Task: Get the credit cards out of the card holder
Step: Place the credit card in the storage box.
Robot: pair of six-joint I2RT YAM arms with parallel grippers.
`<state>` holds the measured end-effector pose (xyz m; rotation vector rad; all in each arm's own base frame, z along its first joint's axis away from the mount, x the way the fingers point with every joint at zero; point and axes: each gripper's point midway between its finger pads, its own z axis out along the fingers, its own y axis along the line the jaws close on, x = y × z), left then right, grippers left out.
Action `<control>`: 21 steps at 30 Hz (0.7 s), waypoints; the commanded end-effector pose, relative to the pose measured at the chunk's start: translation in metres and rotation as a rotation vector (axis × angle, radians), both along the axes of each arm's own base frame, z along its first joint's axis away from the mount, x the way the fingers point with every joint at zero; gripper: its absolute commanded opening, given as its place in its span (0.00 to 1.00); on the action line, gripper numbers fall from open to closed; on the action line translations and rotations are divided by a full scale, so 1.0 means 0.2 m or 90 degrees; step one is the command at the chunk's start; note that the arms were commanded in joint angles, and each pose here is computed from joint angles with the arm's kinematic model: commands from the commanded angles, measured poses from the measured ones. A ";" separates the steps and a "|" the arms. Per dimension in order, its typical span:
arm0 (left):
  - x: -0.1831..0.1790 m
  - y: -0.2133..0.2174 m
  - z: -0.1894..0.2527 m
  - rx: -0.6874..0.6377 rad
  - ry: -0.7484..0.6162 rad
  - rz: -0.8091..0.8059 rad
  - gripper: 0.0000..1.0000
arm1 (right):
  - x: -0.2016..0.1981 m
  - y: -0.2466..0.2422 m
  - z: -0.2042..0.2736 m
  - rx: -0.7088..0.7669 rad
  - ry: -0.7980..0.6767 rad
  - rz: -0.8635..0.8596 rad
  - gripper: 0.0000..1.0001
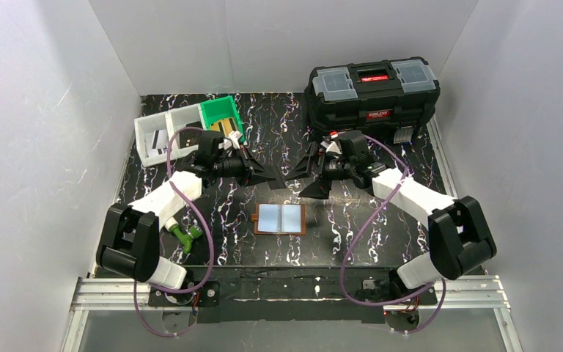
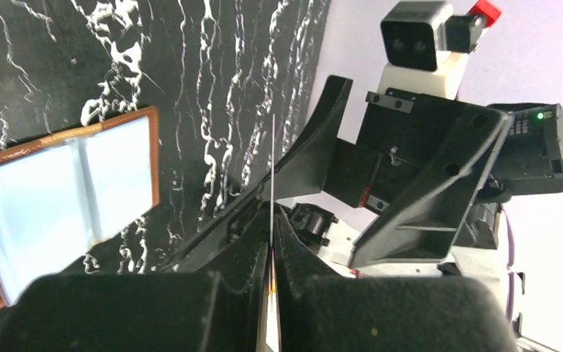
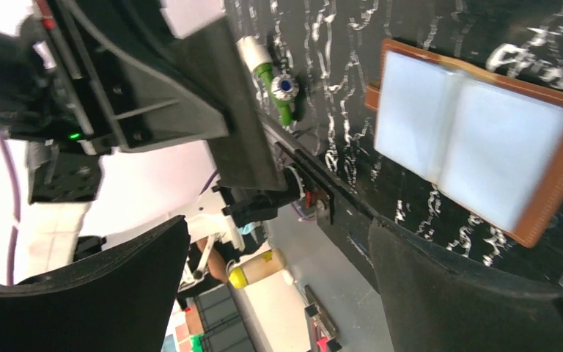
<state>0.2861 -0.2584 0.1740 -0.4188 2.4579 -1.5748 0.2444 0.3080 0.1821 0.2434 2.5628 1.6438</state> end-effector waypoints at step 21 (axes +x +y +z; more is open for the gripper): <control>0.51 0.90 0.12 0.738 -0.131 0.156 0.00 | 0.00 -0.45 -0.02 -0.282 -0.141 -0.119 0.98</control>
